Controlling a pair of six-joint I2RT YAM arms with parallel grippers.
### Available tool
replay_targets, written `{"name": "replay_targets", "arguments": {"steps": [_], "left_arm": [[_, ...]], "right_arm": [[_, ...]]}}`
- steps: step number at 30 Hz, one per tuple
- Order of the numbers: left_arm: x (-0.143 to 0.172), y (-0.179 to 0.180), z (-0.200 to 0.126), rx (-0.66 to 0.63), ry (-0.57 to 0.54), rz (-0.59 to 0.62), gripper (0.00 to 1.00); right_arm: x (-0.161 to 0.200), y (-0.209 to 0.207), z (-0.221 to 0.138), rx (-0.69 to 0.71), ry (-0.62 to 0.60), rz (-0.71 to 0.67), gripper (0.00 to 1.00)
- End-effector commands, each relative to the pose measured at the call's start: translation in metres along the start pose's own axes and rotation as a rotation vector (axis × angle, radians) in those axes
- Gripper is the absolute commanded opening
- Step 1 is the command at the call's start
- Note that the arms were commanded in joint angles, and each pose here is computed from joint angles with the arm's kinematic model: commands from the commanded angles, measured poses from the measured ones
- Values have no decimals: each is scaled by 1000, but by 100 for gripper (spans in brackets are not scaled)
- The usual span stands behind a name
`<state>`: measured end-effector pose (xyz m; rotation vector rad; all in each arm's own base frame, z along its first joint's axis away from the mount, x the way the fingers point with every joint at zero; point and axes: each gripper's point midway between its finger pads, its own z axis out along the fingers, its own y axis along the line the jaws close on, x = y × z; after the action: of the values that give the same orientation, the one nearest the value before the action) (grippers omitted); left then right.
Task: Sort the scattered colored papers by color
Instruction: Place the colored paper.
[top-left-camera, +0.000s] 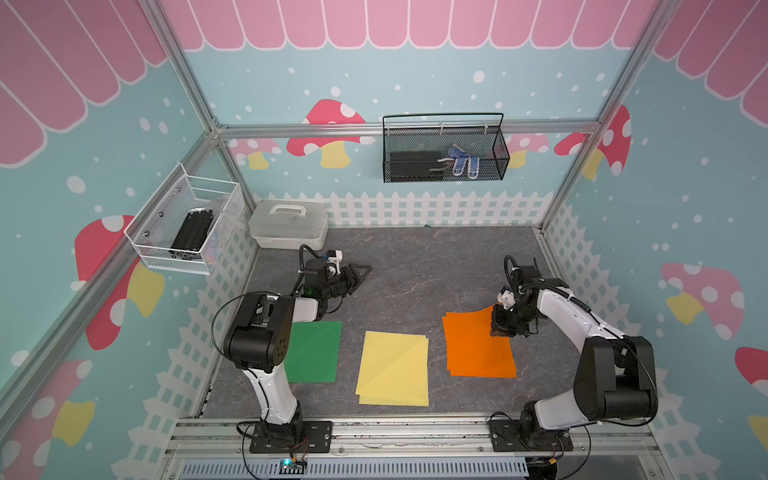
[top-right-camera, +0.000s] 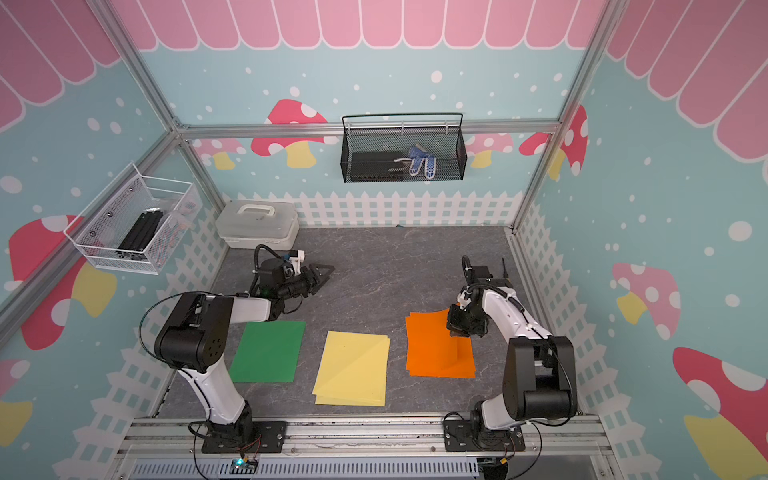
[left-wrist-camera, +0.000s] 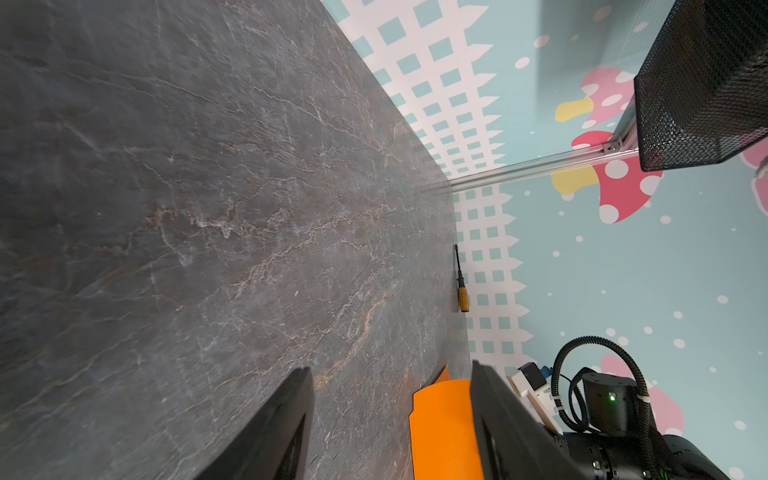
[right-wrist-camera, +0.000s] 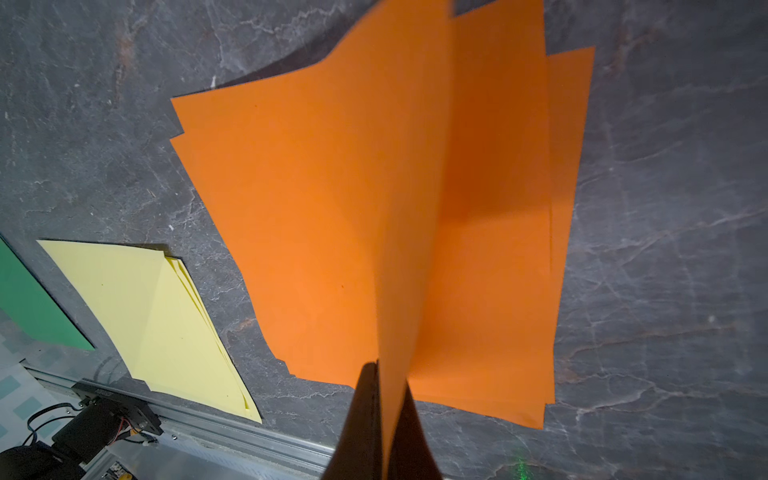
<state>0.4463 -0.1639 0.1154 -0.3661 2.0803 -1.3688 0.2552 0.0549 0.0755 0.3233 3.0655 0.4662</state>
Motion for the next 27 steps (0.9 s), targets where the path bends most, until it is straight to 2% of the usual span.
{"name": "replay_targets", "arguments": {"steps": [1,3,5,7,9,13,17,21,23,27], "left_arm": [[-1,3,-2,15,-2,-6,62],[-2,3,-2,14,-5,-8,62],[-3,3,-3,14,-8,-8,62],[-3,3,-3,16,-8,-9,62],[-3,4,-3,16,-8,-11,62],[-2,4,-3,17,-4,-11,62],[-2,3,-3,18,-5,-9,62],[-3,5,-2,14,-7,-18,62],[-3,4,-1,23,-4,-24,62],[-2,2,-1,16,-6,-21,62]], "right_arm": [[5,-10,-2,47,9,18,16],[8,-14,-3,65,10,27,18],[11,-20,-5,91,5,40,29],[14,-27,-7,123,-1,58,34],[16,-35,-10,149,-14,84,44],[13,-51,-24,197,-77,150,47],[6,-58,-44,206,-166,197,48],[-7,-14,-46,-5,-184,119,41],[-13,7,-45,-27,-177,56,37],[-25,54,-37,-77,-163,-51,37]]}}
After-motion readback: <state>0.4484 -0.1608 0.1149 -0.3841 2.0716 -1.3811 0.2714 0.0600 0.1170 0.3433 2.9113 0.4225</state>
